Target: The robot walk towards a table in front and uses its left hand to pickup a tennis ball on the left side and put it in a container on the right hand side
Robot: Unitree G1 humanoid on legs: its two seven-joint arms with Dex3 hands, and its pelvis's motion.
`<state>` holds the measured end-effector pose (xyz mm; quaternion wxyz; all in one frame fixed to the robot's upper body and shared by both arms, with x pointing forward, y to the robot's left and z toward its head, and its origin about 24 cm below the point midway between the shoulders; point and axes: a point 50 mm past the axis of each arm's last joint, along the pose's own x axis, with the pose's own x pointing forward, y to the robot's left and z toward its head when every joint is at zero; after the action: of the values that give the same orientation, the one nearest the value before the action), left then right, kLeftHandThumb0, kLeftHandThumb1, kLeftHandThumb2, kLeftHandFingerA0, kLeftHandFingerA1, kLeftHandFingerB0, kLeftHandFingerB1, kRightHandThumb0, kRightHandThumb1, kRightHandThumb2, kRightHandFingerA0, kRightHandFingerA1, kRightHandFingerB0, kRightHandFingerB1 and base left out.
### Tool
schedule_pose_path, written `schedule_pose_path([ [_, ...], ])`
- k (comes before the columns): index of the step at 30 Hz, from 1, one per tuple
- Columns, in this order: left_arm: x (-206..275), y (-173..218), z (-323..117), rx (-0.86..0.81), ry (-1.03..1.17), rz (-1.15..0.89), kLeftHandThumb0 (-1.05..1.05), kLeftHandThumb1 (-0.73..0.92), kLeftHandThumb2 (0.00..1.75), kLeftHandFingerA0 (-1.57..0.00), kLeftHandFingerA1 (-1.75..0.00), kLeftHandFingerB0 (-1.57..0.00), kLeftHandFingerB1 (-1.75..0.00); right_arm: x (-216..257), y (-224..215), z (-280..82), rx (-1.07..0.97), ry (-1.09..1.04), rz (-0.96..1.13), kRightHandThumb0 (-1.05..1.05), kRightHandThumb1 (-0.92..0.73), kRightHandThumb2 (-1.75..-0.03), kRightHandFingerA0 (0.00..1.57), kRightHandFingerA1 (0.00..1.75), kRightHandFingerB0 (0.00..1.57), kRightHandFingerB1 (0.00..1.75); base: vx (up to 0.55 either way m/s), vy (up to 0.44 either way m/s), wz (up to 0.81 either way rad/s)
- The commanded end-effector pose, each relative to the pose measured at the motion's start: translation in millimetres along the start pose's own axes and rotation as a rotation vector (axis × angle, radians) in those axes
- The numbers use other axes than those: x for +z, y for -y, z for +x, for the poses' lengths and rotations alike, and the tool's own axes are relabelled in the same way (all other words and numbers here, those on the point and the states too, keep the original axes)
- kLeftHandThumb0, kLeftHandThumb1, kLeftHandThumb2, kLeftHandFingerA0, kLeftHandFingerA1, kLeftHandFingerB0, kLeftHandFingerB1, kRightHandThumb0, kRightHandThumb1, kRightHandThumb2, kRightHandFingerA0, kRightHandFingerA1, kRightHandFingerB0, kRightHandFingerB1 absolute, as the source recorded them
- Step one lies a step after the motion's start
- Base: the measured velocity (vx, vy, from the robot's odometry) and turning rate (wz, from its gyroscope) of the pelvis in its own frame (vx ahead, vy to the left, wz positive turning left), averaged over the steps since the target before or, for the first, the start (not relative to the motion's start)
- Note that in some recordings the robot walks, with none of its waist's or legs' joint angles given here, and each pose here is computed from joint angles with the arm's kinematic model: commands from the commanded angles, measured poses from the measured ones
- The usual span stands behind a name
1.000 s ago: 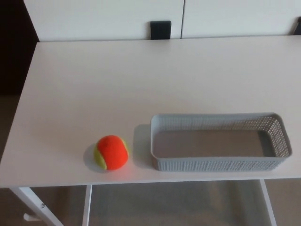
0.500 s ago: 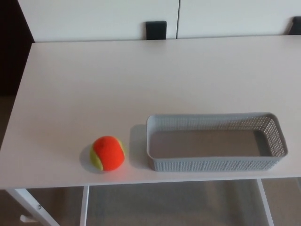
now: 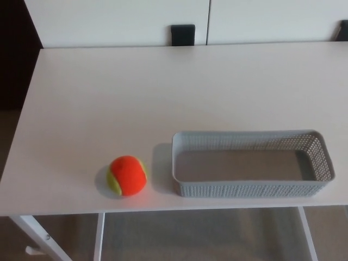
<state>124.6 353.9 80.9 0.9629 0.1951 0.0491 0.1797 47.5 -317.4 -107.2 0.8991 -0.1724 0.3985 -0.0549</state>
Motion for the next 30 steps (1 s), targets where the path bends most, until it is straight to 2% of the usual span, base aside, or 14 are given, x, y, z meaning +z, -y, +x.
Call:
schedule_pose_path([
  [1, 161, 51, 20, -0.275, 0.476, 0.184, -0.18, 0.42, 0.54, -0.14, -0.35, -0.08, -0.23, 7, 10, 3, -0.027, 0.009, -0.019, -0.42, -0.50, -0.55, 0.55, 0.48, 0.49, 0.41, 0.00, 0.000, 0.00],
  [2, 164, 54, 22, -0.296, 0.487, 0.209, -0.16, 0.37, 0.86, -0.02, -0.49, 0.00, -0.49, 8, 10, 3, -0.026, 0.008, -0.018, -0.42, -0.50, -0.55, 0.56, 0.48, 0.49, 0.41, 0.00, 0.000, 0.00],
  [7, 174, 87, 38, -0.439, 0.501, 0.389, -0.16, 0.35, 0.85, -0.02, -0.49, 0.00, -0.48, 12, 10, 4, -0.023, 0.022, -0.040, -0.41, -0.51, -0.55, 0.56, 0.47, 0.48, 0.41, 0.00, 0.000, 0.00],
  [8, 174, 94, 42, -0.463, 0.499, 0.441, -0.32, 0.38, 0.56, -0.20, -0.38, -0.12, -0.30, 12, 10, 5, -0.025, 0.019, -0.038, -0.40, -0.50, -0.55, 0.57, 0.48, 0.49, 0.41, 0.00, 0.000, 0.00],
  [9, 174, 97, 43, -0.474, 0.498, 0.467, -0.32, 0.38, 0.56, -0.20, -0.38, -0.12, -0.30, 11, 11, 5, -0.025, 0.017, -0.034, -0.40, -0.50, -0.55, 0.57, 0.48, 0.49, 0.41, 0.00, 0.000, 0.00],
  [10, 172, 106, 48, -0.508, 0.488, 0.500, -0.14, 0.30, 0.83, -0.08, -0.51, -0.05, -0.49, 11, 11, 5, -0.026, 0.017, -0.026, -0.40, -0.49, -0.54, 0.58, 0.49, 0.49, 0.42, 0.00, 0.000, 0.00],
  [14, 166, 129, 59, -0.610, 0.451, 0.535, -0.13, 0.31, 0.83, -0.08, -0.51, -0.06, -0.49, 13, 10, 7, -0.030, 0.018, -0.021, -0.40, -0.50, -0.55, 0.57, 0.49, 0.49, 0.42, 0.00, 0.000, 0.00],
  [15, 164, 135, 62, -0.639, 0.437, 0.557, -0.25, 0.38, 0.54, -0.19, -0.36, -0.15, -0.29, 14, 11, 7, -0.029, 0.023, -0.025, -0.40, -0.50, -0.55, 0.58, 0.50, 0.49, 0.43, 0.00, 0.000, 0.00],
  [18, 163, 143, 65, -0.668, 0.413, 0.599, -0.26, 0.39, 0.55, -0.17, -0.35, -0.13, -0.29, 15, 11, 8, -0.031, 0.030, -0.024, -0.41, -0.49, -0.54, 0.58, 0.50, 0.49, 0.43, 0.00, 0.000, 0.00],
  [19, 161, 150, 66, -0.707, 0.387, 0.652, -0.21, 0.25, 0.70, -0.01, -0.44, 0.00, -0.40, 16, 11, 8, -0.028, 0.033, -0.021, -0.41, -0.49, -0.54, 0.58, 0.50, 0.48, 0.43, 0.00, 0.000, 0.00],
  [25, 152, 168, 68, -0.776, 0.311, 0.793, -0.21, 0.24, 0.67, -0.01, -0.39, 0.00, -0.33, 17, 11, 6, -0.021, 0.044, -0.005, -0.39, -0.49, -0.54, 0.55, 0.49, 0.47, 0.43, 0.00, 0.000, 0.00],
  [26, 151, 169, 68, -0.786, 0.295, 0.812, -0.20, 0.37, 0.53, -0.06, -0.27, -0.05, -0.25, 16, 10, 5, -0.021, 0.044, -0.005, -0.39, -0.49, -0.54, 0.55, 0.49, 0.47, 0.43, 0.00, 0.000, 0.00],
  [27, 147, 171, 68, -0.810, 0.270, 0.863, -0.23, 0.26, 0.66, 0.00, -0.29, 0.00, -0.28, 17, 11, 5, -0.020, 0.049, -0.016, -0.39, -0.49, -0.54, 0.56, 0.50, 0.47, 0.44, 0.00, 0.000, 0.00],
  [30, 146, 173, 68, -0.821, 0.250, 0.905, -0.25, 0.26, 0.64, 0.00, -0.25, -0.02, -0.26, 17, 12, 6, -0.020, 0.045, -0.019, -0.40, -0.49, -0.54, 0.56, 0.50, 0.48, 0.43, 0.00, 0.000, 0.00],
])
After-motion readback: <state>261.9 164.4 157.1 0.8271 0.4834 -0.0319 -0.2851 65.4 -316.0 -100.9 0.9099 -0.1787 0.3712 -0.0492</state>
